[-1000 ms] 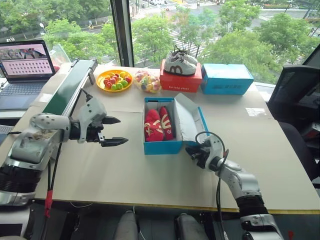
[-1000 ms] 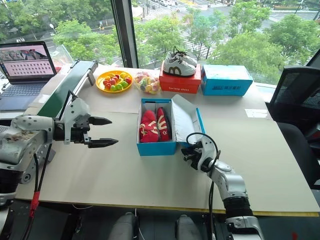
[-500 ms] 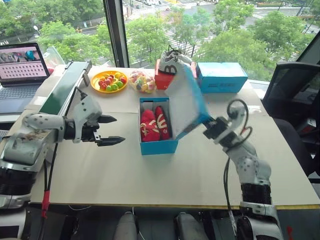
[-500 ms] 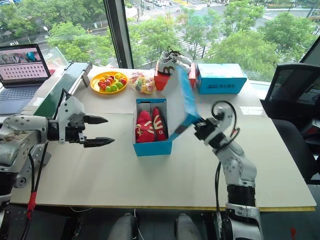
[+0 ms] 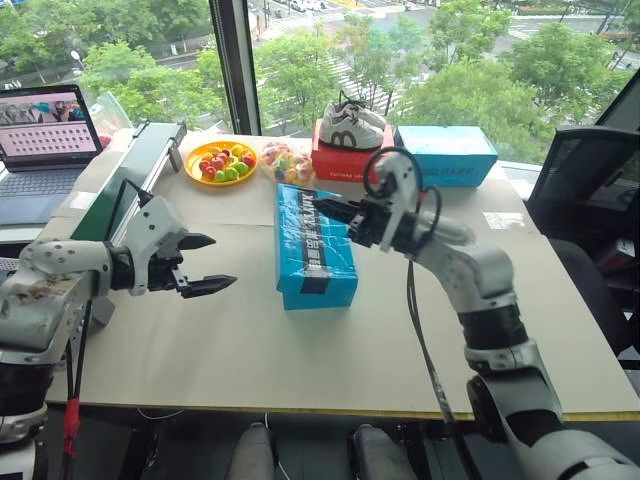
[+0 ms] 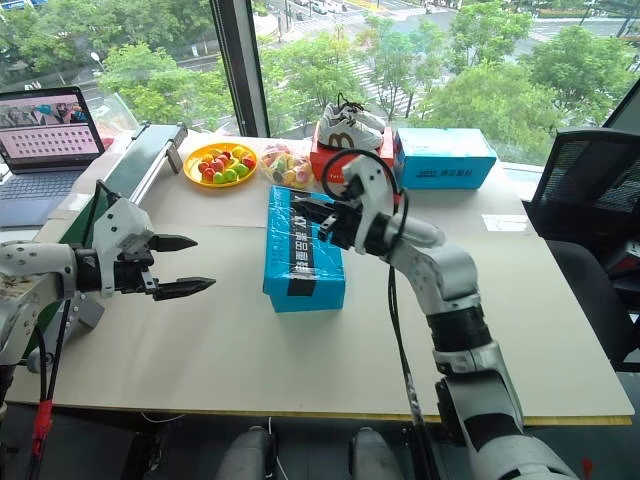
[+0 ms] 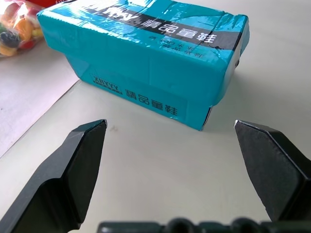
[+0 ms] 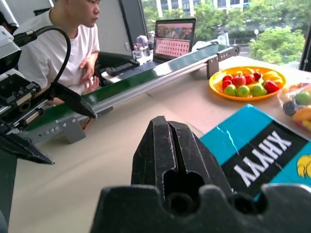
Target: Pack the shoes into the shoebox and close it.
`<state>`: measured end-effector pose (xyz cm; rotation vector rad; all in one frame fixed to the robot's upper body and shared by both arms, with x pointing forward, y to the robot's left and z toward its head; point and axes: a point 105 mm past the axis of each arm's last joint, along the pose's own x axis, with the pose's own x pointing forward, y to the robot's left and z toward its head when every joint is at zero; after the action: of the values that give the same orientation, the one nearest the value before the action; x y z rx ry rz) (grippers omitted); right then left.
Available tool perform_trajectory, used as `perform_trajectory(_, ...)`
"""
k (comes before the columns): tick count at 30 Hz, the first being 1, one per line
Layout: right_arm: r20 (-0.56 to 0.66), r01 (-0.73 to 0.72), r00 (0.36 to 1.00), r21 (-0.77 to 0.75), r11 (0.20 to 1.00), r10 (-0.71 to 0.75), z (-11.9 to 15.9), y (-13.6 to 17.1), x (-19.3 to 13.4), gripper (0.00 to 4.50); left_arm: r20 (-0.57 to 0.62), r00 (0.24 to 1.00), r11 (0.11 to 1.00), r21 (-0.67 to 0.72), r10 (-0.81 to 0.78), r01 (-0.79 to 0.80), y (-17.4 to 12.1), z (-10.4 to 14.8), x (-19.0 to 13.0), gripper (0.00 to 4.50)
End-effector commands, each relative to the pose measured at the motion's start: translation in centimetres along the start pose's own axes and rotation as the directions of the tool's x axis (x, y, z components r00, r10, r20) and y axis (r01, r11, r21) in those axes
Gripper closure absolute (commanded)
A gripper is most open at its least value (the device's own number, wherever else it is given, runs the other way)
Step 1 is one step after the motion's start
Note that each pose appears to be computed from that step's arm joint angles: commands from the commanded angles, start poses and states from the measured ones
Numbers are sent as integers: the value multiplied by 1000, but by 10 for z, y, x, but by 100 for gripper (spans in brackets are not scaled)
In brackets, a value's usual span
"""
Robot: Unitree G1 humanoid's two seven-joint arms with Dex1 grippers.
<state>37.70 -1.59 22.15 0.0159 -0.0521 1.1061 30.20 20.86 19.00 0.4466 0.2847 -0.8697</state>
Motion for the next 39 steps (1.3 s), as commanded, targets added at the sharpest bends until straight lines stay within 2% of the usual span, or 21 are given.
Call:
perform_trajectory(1,-63,-19,998,-78,997,14,-17,-6,27,448,42,998,999,5,42,-43,-4,9,-5,0)
perform_trajectory(7,-193,-21,981,-128,992,-5,-56,-12,48,448,51,995,996,-39,81,-79,-17,0,-5,0)
perform_trajectory(10,-298,-33,954,-185,982,-24,-86,-16,43,448,55,994,994,-65,96,-92,-27,-5,-4,0)
perform_trajectory(14,-403,-82,914,-313,946,-54,-111,-21,30,448,44,994,992,-78,103,-99,-33,-10,-2,0)
perform_trajectory(17,-348,-61,936,-291,955,-46,-101,-23,30,448,44,994,992,-83,98,-94,-34,-11,4,0)
perform_trajectory(22,-169,-66,985,-254,965,23,-48,-23,20,448,81,995,994,-91,66,-58,-35,-8,17,0)
perform_trajectory(23,-145,-65,989,-241,968,30,-37,-23,10,395,91,994,995,-87,63,-55,-35,-8,21,0)
perform_trajectory(24,-137,-68,990,-240,968,35,-30,-23,2,381,96,993,995,-76,70,-62,-34,-8,24,0)
perform_trajectory(28,-135,-2,990,-284,959,-38,-10,-28,-42,247,120,990,995,-74,79,-70,-29,-11,36,0)
perform_trajectory(32,-138,132,973,-334,933,-186,1,-43,-88,105,157,985,989,-139,77,-55,-27,-13,43,0)
perform_trajectory(35,-122,275,935,-345,897,-333,-4,-58,-125,3,160,980,984,-153,119,-94,-22,-24,45,0)
perform_trajectory(39,-66,476,859,-262,840,-507,-24,-70,-168,3,183,942,949,-203,280,-242,-9,-39,48,0)
